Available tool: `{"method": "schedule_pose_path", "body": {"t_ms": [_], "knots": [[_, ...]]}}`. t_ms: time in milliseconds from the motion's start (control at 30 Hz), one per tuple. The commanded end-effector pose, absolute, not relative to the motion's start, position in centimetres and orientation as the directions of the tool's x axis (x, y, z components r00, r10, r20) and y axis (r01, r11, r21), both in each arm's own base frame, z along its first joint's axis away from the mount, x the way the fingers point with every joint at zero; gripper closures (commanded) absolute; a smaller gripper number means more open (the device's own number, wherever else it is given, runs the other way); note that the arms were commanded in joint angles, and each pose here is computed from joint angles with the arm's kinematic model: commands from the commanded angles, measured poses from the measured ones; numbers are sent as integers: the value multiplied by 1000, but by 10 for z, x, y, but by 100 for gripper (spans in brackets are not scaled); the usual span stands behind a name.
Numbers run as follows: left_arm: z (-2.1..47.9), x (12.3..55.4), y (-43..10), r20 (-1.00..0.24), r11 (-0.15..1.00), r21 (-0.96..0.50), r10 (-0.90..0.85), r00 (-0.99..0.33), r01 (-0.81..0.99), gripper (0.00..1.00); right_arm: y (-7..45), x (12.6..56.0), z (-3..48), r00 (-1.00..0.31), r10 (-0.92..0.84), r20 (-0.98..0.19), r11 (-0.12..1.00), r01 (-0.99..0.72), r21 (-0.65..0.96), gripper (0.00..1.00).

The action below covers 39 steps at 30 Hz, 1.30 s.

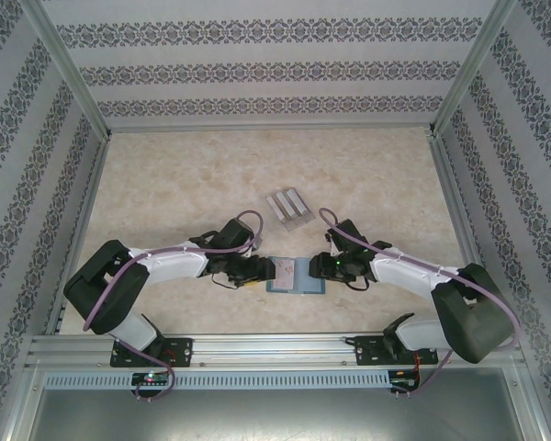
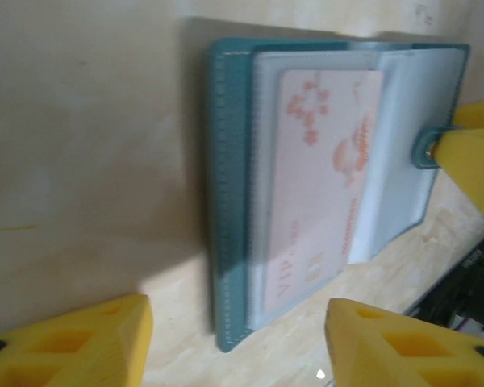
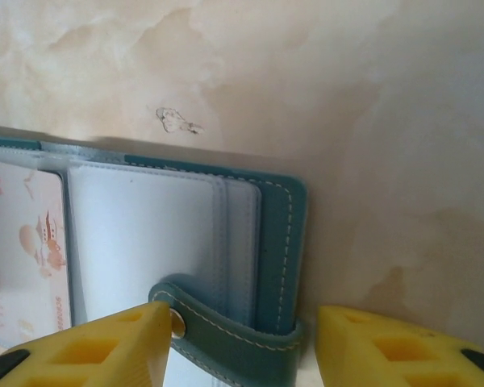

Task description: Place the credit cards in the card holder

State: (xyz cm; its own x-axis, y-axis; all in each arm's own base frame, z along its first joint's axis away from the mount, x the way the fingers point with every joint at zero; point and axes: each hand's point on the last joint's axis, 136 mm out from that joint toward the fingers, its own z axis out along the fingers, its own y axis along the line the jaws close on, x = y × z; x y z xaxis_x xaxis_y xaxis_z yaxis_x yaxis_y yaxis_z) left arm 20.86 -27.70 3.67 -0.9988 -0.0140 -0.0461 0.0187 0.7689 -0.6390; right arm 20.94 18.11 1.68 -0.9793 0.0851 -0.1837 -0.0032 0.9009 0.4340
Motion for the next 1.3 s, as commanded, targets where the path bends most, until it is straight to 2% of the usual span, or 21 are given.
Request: {"method": "schedule_pose_path", "body": {"t_ms": [0,100,233,433,633,733,833,900,1067,1267], "knots": [[58,216,-293,-110,713,-695,19,-994,91,46,239,202,21,-986,-2,-164,787,-103,609,49],[60,217,-288,-123,726,-682,4,-992,87,52,245,203,21,-985,-19,-172,795,-119,595,49],[53,215,-275,-124,769,-635,-16,-992,67,54,227,204,17,-978,-53,-201,889,-138,437,43],[50,215,-262,-132,802,-596,-46,-990,42,48,205,202,20,-958,-155,-241,973,-190,129,41],[47,215,-254,-137,814,-580,-66,-988,26,47,212,200,11,-945,-237,-225,970,-242,-9,42],[46,213,-243,-138,840,-542,-77,-987,10,45,221,199,11,-947,-221,-232,973,-231,17,47],[44,208,-231,-120,841,-540,-119,-986,-36,25,235,200,19,-938,-204,-280,965,-241,104,51],[42,205,-224,-104,820,-569,-157,-982,-70,22,247,199,26,-930,-181,-319,945,-255,206,55],[37,198,-206,-123,838,-540,-177,-977,-84,17,260,198,36,-936,-105,-337,886,-242,396,60],[24,200,-216,-64,821,-560,-178,-982,-112,23,277,196,33,-962,-38,-271,795,-193,575,63]]}}
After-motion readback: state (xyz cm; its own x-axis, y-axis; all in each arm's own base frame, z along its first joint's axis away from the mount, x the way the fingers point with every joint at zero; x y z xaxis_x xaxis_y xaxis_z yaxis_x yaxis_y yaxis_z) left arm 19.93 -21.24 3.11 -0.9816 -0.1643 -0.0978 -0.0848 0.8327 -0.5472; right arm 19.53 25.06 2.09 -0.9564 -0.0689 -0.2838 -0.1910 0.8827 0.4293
